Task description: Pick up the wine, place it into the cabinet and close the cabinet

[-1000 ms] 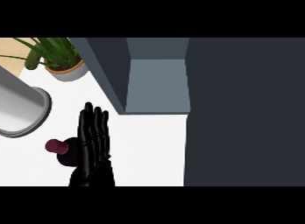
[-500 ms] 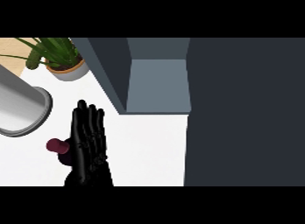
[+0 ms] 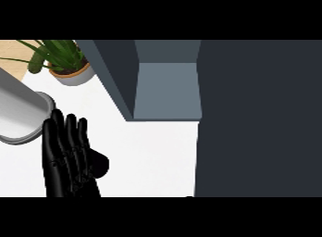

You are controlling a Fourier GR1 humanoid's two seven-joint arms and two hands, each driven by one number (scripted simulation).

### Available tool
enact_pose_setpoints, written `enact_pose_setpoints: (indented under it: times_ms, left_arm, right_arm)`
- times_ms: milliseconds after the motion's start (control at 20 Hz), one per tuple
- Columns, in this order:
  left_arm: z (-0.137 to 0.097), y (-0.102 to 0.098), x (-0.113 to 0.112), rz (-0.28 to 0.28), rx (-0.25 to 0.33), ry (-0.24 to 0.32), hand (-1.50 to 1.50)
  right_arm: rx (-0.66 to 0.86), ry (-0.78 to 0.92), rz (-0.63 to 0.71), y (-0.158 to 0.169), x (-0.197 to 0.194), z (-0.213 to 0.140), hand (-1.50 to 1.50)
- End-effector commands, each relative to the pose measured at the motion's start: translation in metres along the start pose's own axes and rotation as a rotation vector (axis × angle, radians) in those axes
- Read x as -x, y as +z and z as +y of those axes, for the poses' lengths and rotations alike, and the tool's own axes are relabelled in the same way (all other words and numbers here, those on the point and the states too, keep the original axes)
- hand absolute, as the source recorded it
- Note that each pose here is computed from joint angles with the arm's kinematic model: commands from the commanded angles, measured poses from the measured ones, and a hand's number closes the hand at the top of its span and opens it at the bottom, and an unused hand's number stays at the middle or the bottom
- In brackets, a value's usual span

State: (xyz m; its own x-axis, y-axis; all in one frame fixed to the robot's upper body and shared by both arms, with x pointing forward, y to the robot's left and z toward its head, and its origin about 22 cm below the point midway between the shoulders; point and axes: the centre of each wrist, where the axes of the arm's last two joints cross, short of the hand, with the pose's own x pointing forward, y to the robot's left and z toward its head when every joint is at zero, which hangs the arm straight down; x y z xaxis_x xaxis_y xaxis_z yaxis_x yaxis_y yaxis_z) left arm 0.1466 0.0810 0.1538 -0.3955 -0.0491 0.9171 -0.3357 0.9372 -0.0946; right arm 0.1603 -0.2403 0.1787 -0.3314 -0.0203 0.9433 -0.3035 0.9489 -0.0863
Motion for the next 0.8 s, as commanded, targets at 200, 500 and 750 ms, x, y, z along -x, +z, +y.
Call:
enact_pose_setpoints:
  times_ms: [200,500,750]
  left_arm:
    - [0.016,0.026,-0.015,0.068,-0.061,0.037,-1.50]
    - [0.040,0.002,-0.024,0.077,-0.133,0.014,-1.50]
    - [0.061,0.007,-0.022,0.110,-0.144,0.013,-1.50]
  right_arm:
    - [-0.002,-0.015,-0.051,0.010,-0.026,0.009,-1.50]
    - [0.006,-0.021,-0.048,0.031,-0.037,0.012,-1.50]
    - [-0.003,-0.035,-0.054,0.007,-0.026,0.003,-1.50]
